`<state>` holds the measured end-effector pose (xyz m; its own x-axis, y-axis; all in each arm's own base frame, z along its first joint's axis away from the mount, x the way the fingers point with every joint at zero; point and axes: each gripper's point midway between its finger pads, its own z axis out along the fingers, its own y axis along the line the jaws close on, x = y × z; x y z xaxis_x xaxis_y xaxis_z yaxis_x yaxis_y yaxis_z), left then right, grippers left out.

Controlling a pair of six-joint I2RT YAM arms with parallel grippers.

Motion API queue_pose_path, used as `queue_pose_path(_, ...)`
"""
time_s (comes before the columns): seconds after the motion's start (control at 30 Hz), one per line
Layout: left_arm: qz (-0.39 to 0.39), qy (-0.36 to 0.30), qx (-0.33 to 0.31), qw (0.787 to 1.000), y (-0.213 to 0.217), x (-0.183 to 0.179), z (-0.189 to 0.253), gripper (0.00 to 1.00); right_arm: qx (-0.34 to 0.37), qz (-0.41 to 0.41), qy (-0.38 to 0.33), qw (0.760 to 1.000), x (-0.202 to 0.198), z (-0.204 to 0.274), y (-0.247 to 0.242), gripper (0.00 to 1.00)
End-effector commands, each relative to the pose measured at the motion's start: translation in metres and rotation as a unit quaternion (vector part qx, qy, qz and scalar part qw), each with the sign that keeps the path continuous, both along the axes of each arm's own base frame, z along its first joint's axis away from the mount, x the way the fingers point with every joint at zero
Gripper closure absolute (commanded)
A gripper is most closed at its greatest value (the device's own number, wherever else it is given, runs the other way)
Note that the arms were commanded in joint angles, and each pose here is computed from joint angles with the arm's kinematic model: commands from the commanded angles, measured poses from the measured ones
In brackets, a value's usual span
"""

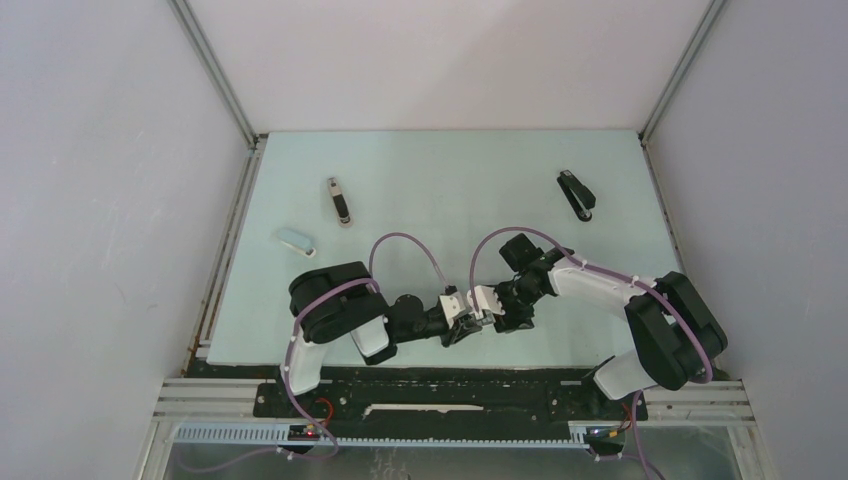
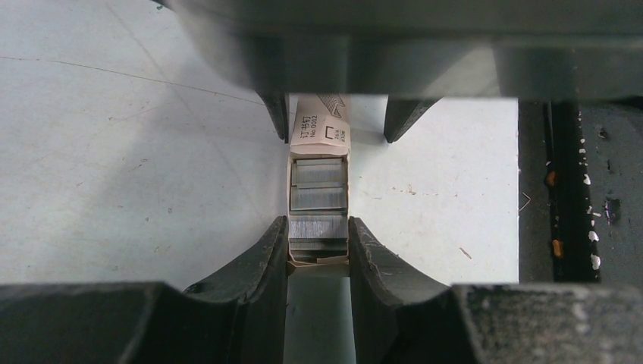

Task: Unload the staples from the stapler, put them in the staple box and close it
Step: Close the staple box at the center of the board.

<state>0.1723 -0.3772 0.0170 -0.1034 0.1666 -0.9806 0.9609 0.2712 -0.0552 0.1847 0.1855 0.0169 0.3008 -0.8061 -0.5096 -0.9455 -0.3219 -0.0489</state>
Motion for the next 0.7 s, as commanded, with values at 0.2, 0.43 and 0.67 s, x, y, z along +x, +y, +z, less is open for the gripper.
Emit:
queue_pose_path(0.2,0.003,0.004,0.008,1.000,-0.005,0.003,-0.001,0.72,0.038,0.001,-0.028,0.999,0.013,0.014,0.010,0.29)
queue_pose_path(0.43,0.000,0.004,0.008,1.000,-0.007,0.002,0.000,0.72,0.030,-0.012,-0.029,0.999,0.018,0.012,0.002,0.31)
queue_pose_path(0.67,0.000,0.005,0.010,1.000,-0.006,0.002,-0.001,0.73,0.042,-0.026,-0.033,0.998,0.024,0.018,-0.003,0.31)
